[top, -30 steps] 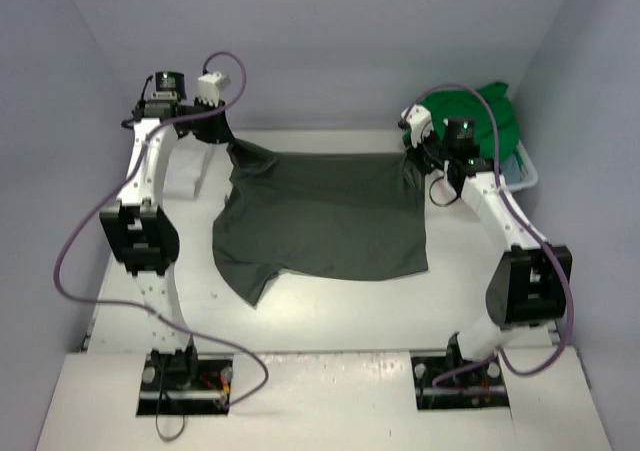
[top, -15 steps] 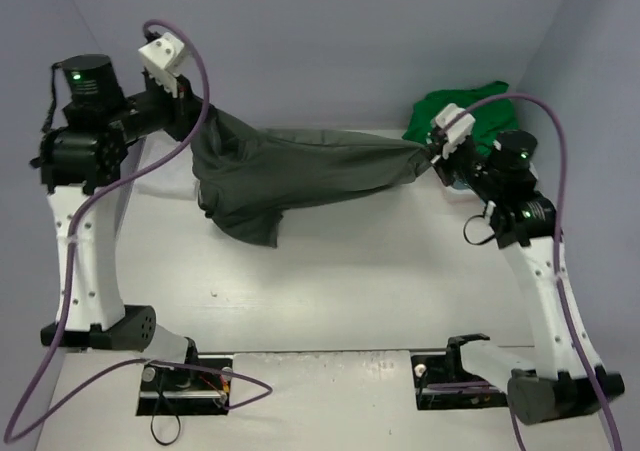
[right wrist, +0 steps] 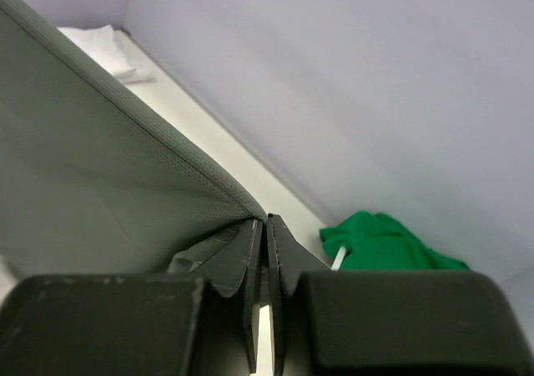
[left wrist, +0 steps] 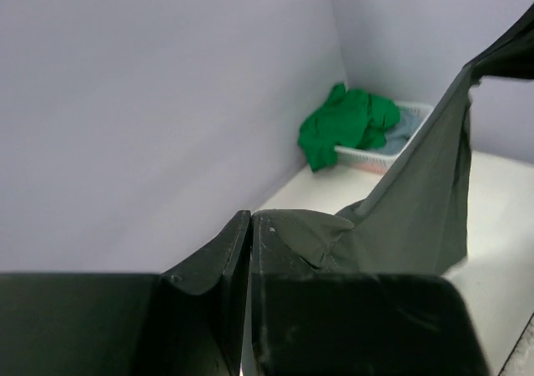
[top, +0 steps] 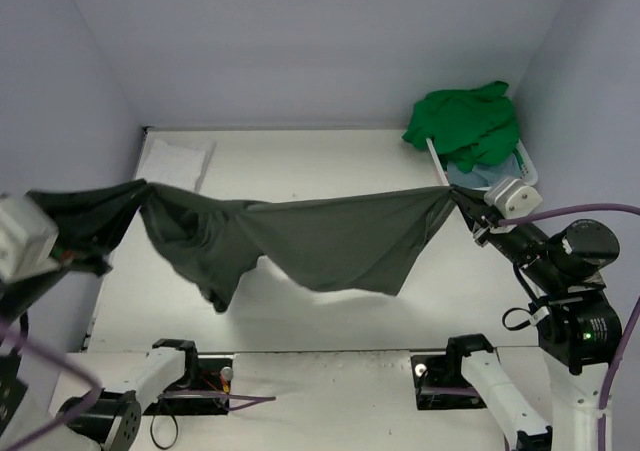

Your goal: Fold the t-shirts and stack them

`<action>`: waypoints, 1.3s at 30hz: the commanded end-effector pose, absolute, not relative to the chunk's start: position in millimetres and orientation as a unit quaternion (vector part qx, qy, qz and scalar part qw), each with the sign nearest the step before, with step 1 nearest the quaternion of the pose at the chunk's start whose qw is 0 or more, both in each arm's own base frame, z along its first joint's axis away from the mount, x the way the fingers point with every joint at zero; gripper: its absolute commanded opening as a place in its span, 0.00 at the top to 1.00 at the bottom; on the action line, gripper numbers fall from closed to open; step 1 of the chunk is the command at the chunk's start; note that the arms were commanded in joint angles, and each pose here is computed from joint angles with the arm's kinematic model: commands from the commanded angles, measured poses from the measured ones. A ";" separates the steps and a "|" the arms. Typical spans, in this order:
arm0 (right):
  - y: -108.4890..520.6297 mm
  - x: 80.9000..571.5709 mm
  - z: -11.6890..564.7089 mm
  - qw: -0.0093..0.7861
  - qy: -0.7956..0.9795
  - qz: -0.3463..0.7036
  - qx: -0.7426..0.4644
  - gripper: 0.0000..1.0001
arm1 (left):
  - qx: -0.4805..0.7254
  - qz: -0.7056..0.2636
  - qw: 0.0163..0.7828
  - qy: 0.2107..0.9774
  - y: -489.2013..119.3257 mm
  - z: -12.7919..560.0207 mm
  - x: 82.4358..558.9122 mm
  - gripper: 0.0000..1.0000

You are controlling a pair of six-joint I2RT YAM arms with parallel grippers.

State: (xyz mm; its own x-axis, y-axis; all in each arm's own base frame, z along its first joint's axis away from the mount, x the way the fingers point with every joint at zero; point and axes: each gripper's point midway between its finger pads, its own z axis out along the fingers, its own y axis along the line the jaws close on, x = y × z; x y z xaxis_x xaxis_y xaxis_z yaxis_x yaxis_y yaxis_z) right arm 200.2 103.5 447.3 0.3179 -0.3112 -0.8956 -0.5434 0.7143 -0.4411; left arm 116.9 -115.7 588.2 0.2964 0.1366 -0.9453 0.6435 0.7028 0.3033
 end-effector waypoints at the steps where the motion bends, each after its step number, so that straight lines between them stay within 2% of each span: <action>1: 104.1 196.3 440.4 0.719 0.580 0.082 -0.374 1.00 | 0.342 -0.178 0.749 0.538 -117.4 605.0 97.0 1.00; 10: 90.2 184.5 448.9 0.749 0.562 0.045 -0.348 1.00 | 0.340 -0.173 0.778 0.500 -118.1 623.6 72.8 1.00; 15: 96.4 175.6 445.9 0.747 0.559 0.066 -0.354 1.00 | 0.349 -0.198 0.753 0.521 -124.8 610.3 92.9 1.00; 23: 92.5 191.5 423.7 0.723 0.583 0.047 -0.367 1.00 | 0.352 -0.210 0.682 0.606 -124.4 536.3 175.0 1.00; 28: 89.4 228.0 385.9 0.683 0.623 0.031 -0.381 1.00 | 0.354 -0.186 0.645 0.651 -116.5 492.8 231.7 1.00; 32: 93.8 254.2 355.9 0.655 0.644 0.039 -0.393 1.00 | 0.349 -0.205 0.596 0.693 -118.1 446.4 280.8 1.00; 39: 95.5 302.5 302.2 0.608 0.680 0.038 -0.409 1.00 | 0.346 -0.211 0.555 0.727 -121.9 387.4 352.4 1.00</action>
